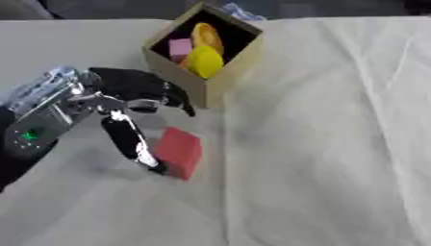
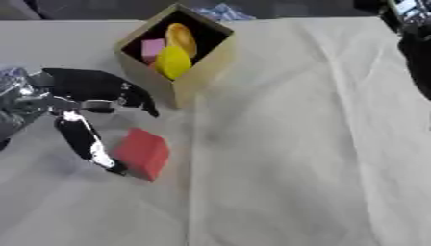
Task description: Pick up objects on the table and place them in the box.
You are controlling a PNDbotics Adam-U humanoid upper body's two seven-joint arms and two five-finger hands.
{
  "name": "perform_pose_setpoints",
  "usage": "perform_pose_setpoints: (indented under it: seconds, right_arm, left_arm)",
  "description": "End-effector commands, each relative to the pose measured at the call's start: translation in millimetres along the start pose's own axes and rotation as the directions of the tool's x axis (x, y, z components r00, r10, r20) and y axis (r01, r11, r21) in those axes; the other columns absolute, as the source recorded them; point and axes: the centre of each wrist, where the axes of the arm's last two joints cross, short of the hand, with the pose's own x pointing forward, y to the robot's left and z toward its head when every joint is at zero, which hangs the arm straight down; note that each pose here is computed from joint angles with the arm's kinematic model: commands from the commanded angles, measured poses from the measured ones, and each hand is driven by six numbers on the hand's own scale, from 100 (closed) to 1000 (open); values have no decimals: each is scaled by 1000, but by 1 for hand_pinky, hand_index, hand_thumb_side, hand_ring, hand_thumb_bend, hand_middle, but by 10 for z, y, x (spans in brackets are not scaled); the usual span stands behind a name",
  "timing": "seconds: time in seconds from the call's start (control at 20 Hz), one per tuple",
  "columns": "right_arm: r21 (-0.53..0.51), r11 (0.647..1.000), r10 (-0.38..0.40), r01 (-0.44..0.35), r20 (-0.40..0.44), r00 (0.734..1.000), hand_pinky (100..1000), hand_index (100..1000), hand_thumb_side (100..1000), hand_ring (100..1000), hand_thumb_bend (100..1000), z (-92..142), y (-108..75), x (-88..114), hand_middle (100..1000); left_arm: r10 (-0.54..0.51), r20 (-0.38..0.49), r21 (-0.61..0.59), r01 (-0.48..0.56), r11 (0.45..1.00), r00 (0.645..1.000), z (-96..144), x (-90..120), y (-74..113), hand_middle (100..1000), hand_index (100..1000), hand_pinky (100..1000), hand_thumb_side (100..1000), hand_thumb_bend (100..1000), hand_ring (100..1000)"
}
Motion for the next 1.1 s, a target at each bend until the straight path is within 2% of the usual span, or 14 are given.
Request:
perform_pose_setpoints:
  seconds: [0.05,0.15,0.35,0.45,0.5,0.6,0.8,0.9,1.1]
  right_arm:
    - [-7,1000,17,-17,31,999,888,844,719,861,100,-22,-45,88,681]
    - [-9,1000,17,-17,32,999,888,844,719,861,100,-23,-47,90,681]
    - [-17,1000,18,-18,32,999,888,844,717,861,100,-19,-54,88,681]
    - [-19,1000,17,-16,32,999,888,844,715,861,100,-18,-53,86,682]
    - [-21,1000,16,-16,33,999,888,844,715,861,100,-17,-53,86,682]
    - [-24,1000,15,-14,35,999,888,844,713,861,100,-18,-53,86,682]
    - [-28,1000,14,-13,34,999,888,843,713,861,100,-12,-53,81,682]
    - [-32,999,16,-15,33,999,888,843,713,861,100,-8,-59,80,682]
    - [-28,999,26,-25,35,999,888,843,710,861,100,-10,-68,86,683]
  left_arm:
    - [-9,-15,-4,9,1000,1000,-7,-72,2,768,883,845,534,639,796]
    - [-5,-8,-20,5,1000,1000,-33,-90,-40,690,840,811,490,562,739]
    - [-11,24,-31,12,999,1000,-17,-64,-35,620,771,765,439,387,674]
    - [-11,35,-27,12,1000,999,4,-44,-7,600,748,749,374,337,656]
    - [-12,36,-26,13,1000,999,12,-38,6,594,741,746,370,332,651]
    - [-10,36,-29,11,1000,999,12,-32,9,555,701,723,318,265,615]
    - [-6,38,-21,7,1000,999,23,-17,19,535,684,718,298,200,604]
    - [-24,47,29,23,999,999,99,26,126,540,689,720,282,203,607]
    - [-98,15,201,93,975,995,402,102,570,548,694,721,229,215,614]
